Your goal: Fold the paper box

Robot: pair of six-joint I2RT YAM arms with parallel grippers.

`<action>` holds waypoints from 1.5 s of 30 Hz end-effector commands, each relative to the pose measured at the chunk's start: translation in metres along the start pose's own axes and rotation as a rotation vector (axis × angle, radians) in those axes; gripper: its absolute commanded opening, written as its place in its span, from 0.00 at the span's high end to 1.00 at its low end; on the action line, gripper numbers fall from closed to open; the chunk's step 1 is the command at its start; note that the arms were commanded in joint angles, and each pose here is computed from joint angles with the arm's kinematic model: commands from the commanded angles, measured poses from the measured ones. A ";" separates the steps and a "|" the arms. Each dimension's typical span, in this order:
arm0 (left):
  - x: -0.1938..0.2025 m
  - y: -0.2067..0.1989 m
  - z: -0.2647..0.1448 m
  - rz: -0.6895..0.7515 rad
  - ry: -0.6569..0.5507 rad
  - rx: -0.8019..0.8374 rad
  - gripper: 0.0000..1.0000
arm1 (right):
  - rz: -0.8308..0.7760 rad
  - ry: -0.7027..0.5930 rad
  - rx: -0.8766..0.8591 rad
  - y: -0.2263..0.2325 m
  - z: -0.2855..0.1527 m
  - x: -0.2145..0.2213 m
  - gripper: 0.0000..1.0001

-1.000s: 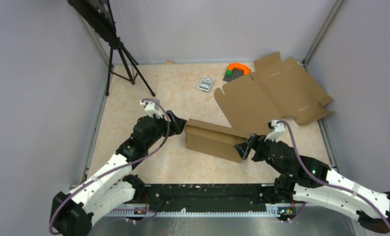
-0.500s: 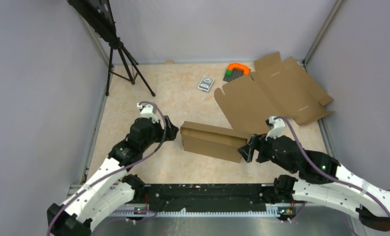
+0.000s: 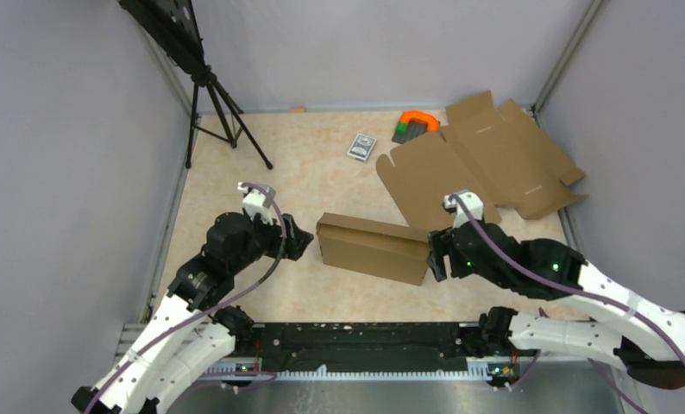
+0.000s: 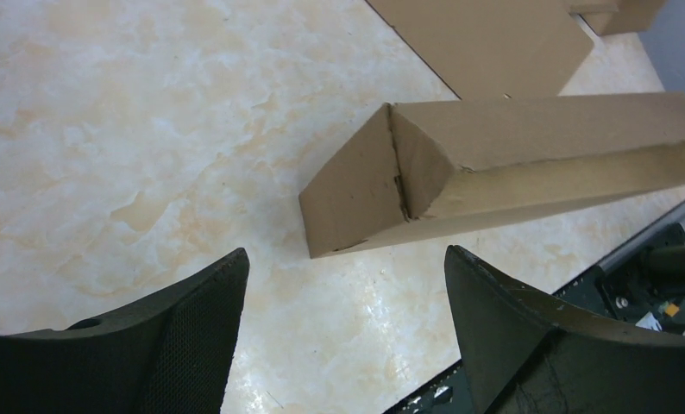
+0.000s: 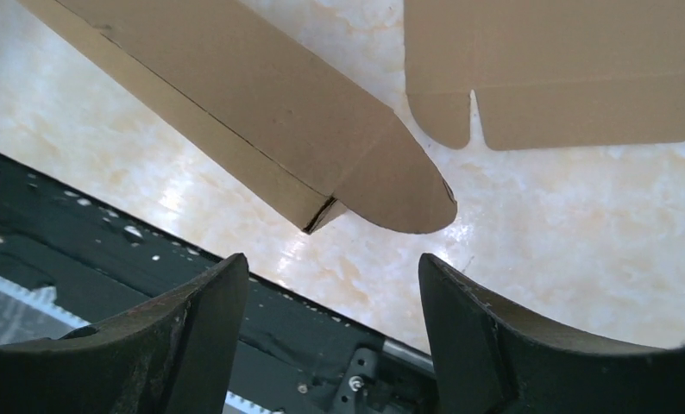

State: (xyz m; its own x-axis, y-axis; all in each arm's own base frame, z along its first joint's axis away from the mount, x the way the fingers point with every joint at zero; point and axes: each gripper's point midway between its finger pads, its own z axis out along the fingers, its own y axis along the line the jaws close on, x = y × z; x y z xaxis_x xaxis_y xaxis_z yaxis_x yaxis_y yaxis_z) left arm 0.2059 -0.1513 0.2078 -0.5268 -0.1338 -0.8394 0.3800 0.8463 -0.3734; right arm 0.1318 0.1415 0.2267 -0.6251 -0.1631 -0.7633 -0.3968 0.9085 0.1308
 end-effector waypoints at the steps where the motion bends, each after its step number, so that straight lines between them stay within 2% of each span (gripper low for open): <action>1: -0.010 -0.024 -0.011 0.086 -0.015 0.135 0.16 | -0.102 0.020 0.019 0.000 -0.003 -0.009 0.29; 7: -0.013 -0.027 -0.011 0.124 -0.018 0.157 0.17 | -0.214 0.035 0.094 -0.002 0.003 -0.027 0.35; 10: -0.019 -0.031 -0.011 0.139 -0.032 0.172 0.17 | -0.268 0.029 0.064 0.006 0.011 -0.029 0.36; 13: -0.023 -0.035 -0.009 0.153 -0.036 0.188 0.18 | -0.320 0.026 0.103 0.003 0.016 -0.035 0.47; 17: -0.024 -0.041 -0.006 0.153 -0.018 0.218 0.19 | -0.372 0.055 0.052 0.014 0.021 -0.032 0.47; 23: -0.023 -0.044 0.004 0.141 0.009 0.233 0.27 | -0.383 0.049 0.064 0.012 0.021 -0.034 0.50; 26: -0.025 -0.044 0.010 0.129 0.010 0.221 0.35 | -0.382 0.051 0.085 0.010 0.023 -0.034 0.62; 27: -0.026 -0.043 0.011 0.126 0.008 0.213 0.38 | -0.379 0.051 0.099 0.008 0.023 -0.035 0.63; 31: -0.033 -0.043 0.012 0.120 -0.011 0.206 0.49 | -0.380 0.056 0.106 0.007 0.024 -0.035 0.63; 40: -0.033 -0.052 0.022 0.097 0.015 0.223 0.53 | -0.347 0.109 0.150 0.006 0.017 -0.034 0.57; 45: -0.032 -0.055 0.025 0.105 0.025 0.221 0.60 | -0.313 0.162 0.158 0.008 0.012 -0.028 0.56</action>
State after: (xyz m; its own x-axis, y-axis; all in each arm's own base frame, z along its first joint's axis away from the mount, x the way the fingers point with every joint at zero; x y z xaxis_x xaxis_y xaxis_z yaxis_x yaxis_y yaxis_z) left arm 0.2129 -0.1991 0.2157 -0.5567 0.0026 -0.8307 0.5629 0.7366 -0.3749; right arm 0.1604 0.1594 0.2300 -0.5634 -0.5200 -0.6420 -0.5101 0.8302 -0.2248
